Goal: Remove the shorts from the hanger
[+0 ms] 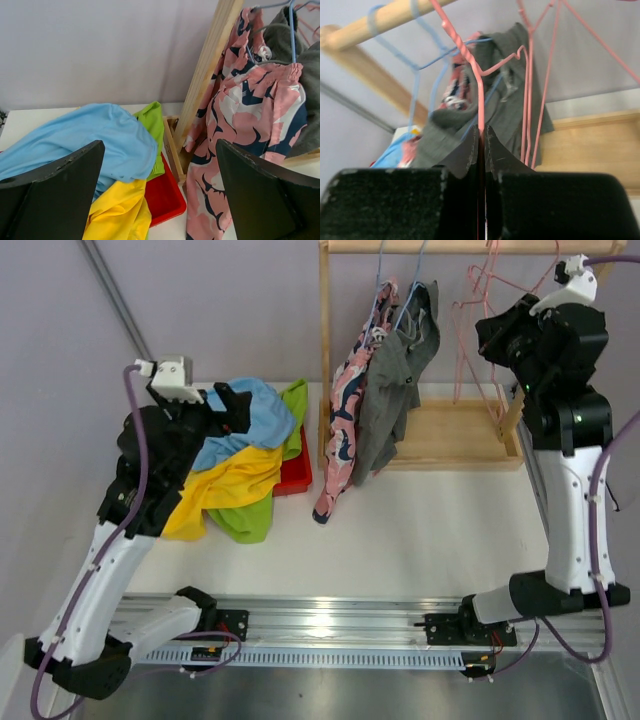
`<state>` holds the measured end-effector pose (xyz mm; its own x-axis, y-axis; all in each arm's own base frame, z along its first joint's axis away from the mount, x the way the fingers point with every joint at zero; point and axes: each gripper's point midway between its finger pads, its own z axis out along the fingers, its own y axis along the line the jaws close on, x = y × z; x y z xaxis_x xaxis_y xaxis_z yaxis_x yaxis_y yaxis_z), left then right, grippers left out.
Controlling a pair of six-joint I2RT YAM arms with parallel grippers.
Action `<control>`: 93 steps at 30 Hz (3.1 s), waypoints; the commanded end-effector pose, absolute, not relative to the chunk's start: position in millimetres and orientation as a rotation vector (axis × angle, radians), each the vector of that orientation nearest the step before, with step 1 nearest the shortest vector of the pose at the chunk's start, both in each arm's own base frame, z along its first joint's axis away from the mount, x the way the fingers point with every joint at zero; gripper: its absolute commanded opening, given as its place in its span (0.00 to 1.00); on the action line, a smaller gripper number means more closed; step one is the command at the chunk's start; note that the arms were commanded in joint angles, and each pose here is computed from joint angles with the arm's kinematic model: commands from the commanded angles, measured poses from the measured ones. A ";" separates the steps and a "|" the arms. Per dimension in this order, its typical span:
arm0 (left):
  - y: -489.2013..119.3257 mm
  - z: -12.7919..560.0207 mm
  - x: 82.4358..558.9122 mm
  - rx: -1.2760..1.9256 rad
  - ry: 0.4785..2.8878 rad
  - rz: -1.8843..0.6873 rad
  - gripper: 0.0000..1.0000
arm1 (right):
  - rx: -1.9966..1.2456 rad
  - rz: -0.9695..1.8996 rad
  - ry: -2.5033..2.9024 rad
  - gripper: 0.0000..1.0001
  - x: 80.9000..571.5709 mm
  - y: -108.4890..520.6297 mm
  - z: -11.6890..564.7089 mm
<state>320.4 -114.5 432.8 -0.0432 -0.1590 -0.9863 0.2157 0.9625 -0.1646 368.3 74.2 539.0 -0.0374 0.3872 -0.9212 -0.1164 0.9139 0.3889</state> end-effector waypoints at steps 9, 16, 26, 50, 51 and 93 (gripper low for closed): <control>-107.2 374.4 284.4 0.065 1.634 -0.339 0.99 | 0.242 0.462 1.467 0.00 442.9 75.0 557.1; -108.4 352.6 287.7 0.082 1.681 -0.319 0.99 | 0.254 0.444 1.470 0.00 467.3 74.4 551.2; -110.3 349.9 285.9 0.090 1.688 -0.329 0.99 | 0.265 0.405 1.516 0.44 465.3 68.3 536.3; -107.3 342.2 263.5 0.087 1.699 -0.366 0.99 | 0.154 0.666 1.459 0.98 438.2 147.7 567.1; -108.4 340.5 262.8 0.093 1.700 -0.372 0.99 | 0.159 0.662 1.475 0.98 446.8 149.4 559.5; -167.5 332.5 234.1 0.397 1.656 -0.575 0.99 | 0.126 0.671 1.395 0.00 463.6 165.4 581.5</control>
<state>247.1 -145.5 292.1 -0.2532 -0.0511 -0.9661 0.4429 0.8817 -0.1628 516.4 185.3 475.3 -0.2140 0.4634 -0.8599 -0.2521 0.8243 0.5069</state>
